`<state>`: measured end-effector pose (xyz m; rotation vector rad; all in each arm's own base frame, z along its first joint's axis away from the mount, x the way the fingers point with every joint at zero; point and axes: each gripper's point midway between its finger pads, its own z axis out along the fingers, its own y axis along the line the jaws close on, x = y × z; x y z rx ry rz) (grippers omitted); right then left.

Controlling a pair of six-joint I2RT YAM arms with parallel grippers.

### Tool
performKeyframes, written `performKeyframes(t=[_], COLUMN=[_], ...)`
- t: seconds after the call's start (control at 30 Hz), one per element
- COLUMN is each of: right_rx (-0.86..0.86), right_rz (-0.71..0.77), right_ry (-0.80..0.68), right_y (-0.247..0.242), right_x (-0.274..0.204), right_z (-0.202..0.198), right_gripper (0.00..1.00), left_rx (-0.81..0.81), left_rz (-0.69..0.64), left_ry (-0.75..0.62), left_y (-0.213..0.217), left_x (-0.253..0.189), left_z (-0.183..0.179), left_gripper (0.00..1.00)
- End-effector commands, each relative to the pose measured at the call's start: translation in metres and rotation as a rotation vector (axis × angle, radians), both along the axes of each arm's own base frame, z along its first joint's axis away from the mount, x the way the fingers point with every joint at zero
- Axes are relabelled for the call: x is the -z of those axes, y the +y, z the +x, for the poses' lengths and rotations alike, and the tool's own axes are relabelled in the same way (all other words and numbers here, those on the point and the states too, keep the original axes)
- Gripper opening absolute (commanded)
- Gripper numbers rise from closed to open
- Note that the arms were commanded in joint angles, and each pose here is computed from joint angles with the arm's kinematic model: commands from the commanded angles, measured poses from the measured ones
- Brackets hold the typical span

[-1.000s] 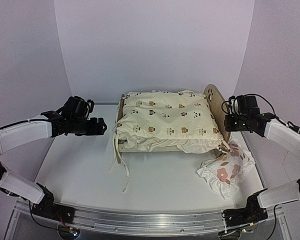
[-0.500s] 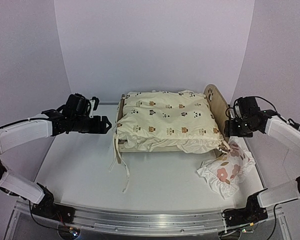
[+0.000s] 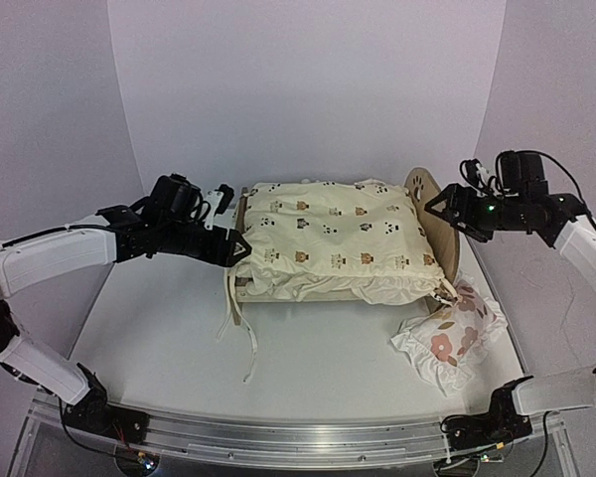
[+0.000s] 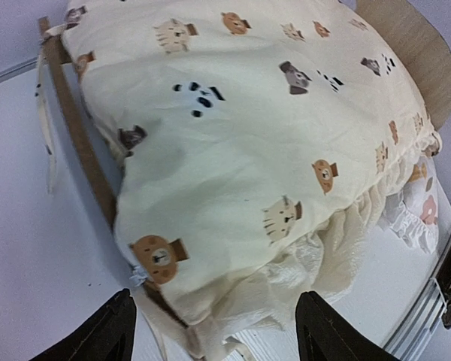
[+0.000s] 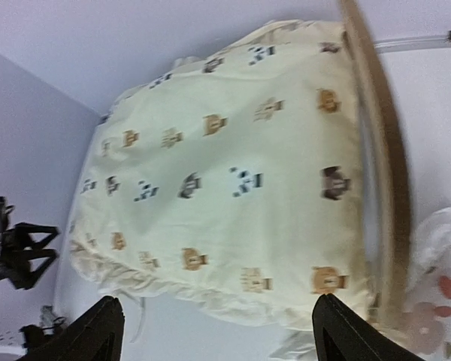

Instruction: Set up the pet bed

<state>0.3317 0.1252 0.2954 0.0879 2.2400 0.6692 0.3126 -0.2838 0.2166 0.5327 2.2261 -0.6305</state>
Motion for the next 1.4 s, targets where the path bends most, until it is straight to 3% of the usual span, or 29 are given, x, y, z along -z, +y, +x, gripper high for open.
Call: performKeyframes(t=[0.0, 0.13, 0.4, 0.67, 0.83, 1.1, 1.37], right_rx=[-0.285, -0.419, -0.474, -0.536, -0.571, -0.751, -0.804], right_rz=[0.237, 0.172, 0.104, 0.043, 0.012, -0.152, -0.334], right_ry=[0.038, 0.061, 0.105, 0.126, 0.136, -0.048, -0.299], right_y=[0.088, 0.136, 0.164, 0.182, 0.190, 0.243, 0.296], right_x=[-0.011, 0.006, 0.039, 0.060, 0.075, 0.078, 0.083], right_z=[-0.031, -0.054, -0.064, -0.080, -0.086, -0.093, -0.080], right_gripper=[0.87, 0.86, 0.85, 0.85, 0.84, 0.85, 0.90], left_rx=[0.067, 0.052, 0.020, 0.027, 0.043, 0.145, 0.121], left_rz=[0.059, 0.112, 0.195, 0.222, 0.192, 0.033, -0.015], left_ry=[-0.002, 0.026, 0.019, 0.006, -0.030, -0.045, -0.053], left_y=[-0.024, -0.027, -0.033, -0.048, -0.063, -0.098, -0.087], left_x=[0.005, 0.023, 0.037, 0.042, 0.023, -0.026, -0.040], left_z=[0.001, 0.007, 0.012, 0.015, 0.017, 0.012, 0.003], left_gripper=[0.72, 0.71, 0.73, 0.22, 0.04, 0.01, 0.02])
